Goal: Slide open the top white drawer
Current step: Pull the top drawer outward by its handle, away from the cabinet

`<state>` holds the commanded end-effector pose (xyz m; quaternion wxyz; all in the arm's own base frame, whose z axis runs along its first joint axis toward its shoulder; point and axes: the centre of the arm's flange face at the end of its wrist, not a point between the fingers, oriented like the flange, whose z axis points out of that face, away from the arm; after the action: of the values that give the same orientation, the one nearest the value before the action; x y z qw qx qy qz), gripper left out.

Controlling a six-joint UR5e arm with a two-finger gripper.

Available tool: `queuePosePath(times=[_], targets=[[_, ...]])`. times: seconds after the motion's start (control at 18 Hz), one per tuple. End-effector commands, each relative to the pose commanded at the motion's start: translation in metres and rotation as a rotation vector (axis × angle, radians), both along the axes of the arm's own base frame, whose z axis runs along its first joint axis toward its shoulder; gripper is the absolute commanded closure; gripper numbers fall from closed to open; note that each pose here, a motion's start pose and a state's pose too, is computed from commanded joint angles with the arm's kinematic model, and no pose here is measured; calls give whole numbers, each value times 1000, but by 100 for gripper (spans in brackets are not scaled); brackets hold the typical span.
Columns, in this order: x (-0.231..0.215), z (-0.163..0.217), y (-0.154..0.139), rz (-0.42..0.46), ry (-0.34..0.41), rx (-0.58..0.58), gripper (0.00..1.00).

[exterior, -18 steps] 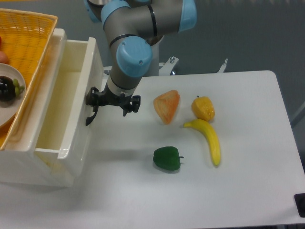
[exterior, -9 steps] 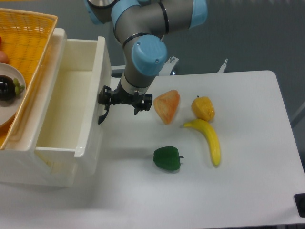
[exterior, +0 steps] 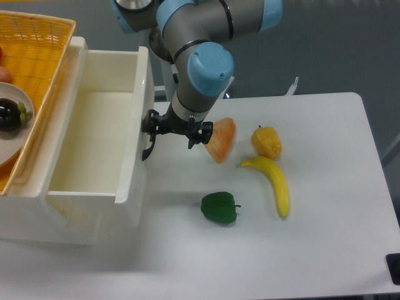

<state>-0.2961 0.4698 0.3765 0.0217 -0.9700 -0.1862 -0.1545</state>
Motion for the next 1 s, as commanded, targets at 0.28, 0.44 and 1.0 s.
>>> queuePosePath(times=[0.28,0.44,1.0], targets=[[-8,-1,-6,-5,5,-2,0],[-12,-2,-7,0,4,-2,0],[-26,0,-20,-17,-15,-5,0]])
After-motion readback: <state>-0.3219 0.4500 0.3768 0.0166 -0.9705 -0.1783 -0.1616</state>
